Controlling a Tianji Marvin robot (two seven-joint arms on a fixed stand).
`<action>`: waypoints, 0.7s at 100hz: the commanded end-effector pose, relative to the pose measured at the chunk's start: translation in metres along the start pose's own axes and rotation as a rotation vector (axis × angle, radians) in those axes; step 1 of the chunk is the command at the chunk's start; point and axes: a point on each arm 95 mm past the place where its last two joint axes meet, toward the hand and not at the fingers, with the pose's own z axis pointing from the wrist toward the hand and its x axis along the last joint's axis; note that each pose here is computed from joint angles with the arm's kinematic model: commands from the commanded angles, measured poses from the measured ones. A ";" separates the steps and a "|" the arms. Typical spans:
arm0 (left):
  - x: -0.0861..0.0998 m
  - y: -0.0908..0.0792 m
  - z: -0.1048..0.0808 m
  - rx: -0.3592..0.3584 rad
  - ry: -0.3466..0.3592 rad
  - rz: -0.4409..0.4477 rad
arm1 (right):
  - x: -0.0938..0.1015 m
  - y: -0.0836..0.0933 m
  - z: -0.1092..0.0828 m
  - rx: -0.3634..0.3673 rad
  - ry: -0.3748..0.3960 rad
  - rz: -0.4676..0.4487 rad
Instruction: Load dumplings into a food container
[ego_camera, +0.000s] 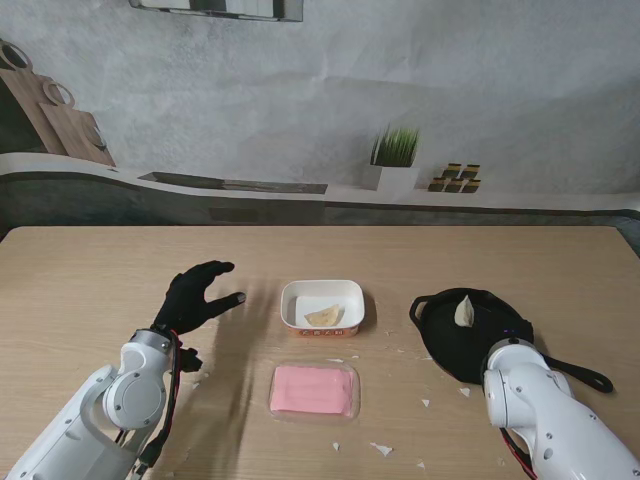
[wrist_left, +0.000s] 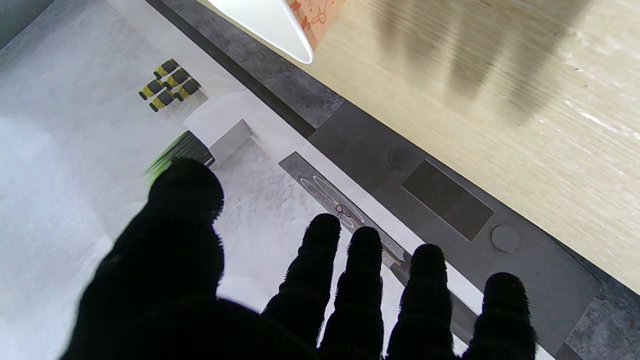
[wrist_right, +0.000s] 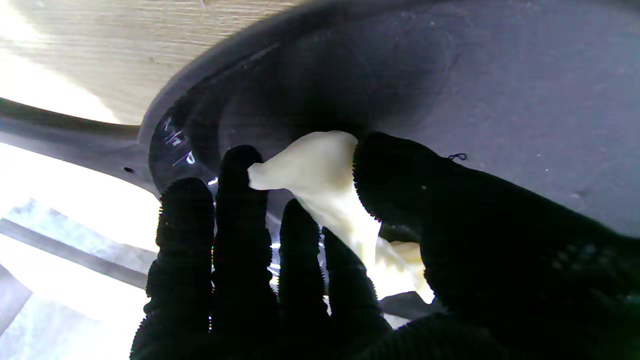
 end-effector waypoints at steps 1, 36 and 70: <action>0.000 0.001 0.000 -0.013 -0.002 0.003 | 0.006 -0.010 0.000 0.041 0.017 -0.009; -0.001 0.001 0.000 -0.013 -0.003 0.008 | 0.007 -0.013 0.003 0.046 0.013 -0.030; -0.001 0.000 0.000 -0.010 -0.004 0.008 | 0.009 -0.012 0.007 -0.048 0.043 -0.008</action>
